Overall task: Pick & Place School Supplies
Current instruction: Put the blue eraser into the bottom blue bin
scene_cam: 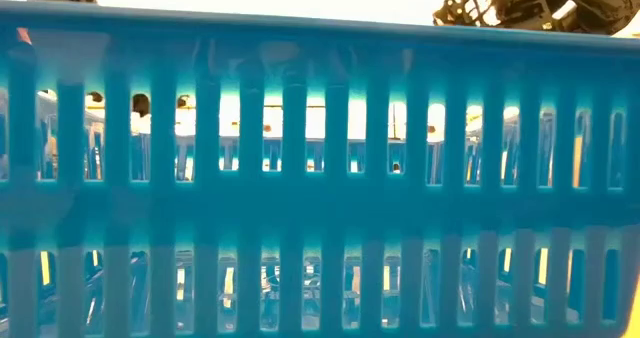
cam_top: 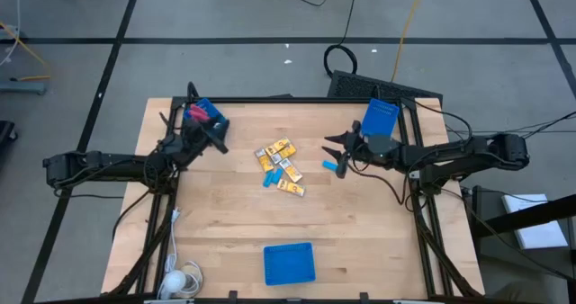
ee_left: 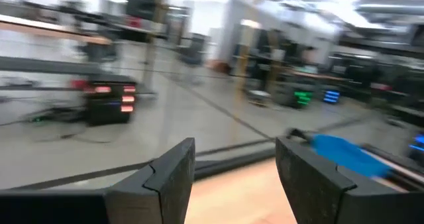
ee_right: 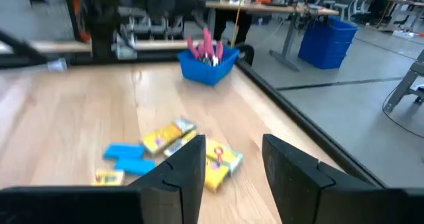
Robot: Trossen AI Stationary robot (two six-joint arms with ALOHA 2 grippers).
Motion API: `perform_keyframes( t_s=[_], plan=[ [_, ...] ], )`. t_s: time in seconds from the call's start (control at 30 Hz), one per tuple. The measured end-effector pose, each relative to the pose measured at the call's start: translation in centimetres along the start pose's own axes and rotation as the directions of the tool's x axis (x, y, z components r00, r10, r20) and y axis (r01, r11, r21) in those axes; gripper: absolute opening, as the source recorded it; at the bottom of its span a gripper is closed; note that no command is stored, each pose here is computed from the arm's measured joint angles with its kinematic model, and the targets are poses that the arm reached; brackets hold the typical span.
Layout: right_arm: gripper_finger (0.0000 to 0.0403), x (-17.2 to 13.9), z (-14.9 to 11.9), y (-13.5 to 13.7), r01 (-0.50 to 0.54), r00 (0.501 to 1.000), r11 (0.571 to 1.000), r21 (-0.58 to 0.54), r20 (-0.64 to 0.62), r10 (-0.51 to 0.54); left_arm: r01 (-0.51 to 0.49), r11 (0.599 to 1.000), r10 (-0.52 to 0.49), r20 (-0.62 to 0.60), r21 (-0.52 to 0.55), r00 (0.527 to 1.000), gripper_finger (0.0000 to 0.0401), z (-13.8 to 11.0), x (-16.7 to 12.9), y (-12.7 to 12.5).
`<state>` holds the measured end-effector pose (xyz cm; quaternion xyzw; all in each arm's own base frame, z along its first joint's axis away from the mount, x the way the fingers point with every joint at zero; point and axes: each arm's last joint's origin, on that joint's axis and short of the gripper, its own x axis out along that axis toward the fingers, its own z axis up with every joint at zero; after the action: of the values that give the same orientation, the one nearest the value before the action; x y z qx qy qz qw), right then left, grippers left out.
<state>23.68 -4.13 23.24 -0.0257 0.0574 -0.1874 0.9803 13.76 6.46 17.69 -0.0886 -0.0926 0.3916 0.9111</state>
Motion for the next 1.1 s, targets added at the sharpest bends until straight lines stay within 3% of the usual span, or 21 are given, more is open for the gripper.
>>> perform_keyframes(
  t_s=[0.13,0.23,0.6,0.83,1.1],
  plan=[
    [0.0139,-0.1,-0.6,0.2,-0.013,0.998,0.999,-0.030,-0.061,0.011,0.158,0.987,-0.158,-0.015,-0.010,0.987,0.0214,0.1,0.0,-0.5],
    [0.0139,-0.1,-1.1,0.2,-0.015,0.994,1.000,-0.015,-0.113,0.014,0.204,0.978,-0.205,-0.020,-0.034,0.979,0.0214,0.1,-0.1,-0.6],
    [0.0139,-0.6,-4.6,0.3,0.029,0.904,0.997,0.074,-0.427,0.006,0.202,0.977,-0.204,-0.025,-0.063,0.979,0.0214,0.0,-0.1,-0.6],
    [0.0147,1.5,-8.8,0.9,0.042,0.820,0.998,0.044,-0.572,-0.009,0.201,0.974,-0.204,-0.026,-0.103,0.979,0.0214,0.0,-0.1,-0.6],
    [0.0186,2.3,-9.6,1.4,-0.039,0.820,0.996,0.083,-0.567,0.079,0.200,0.974,-0.204,-0.027,-0.103,0.979,0.0214,0.0,-0.1,-0.6]
  ],
)
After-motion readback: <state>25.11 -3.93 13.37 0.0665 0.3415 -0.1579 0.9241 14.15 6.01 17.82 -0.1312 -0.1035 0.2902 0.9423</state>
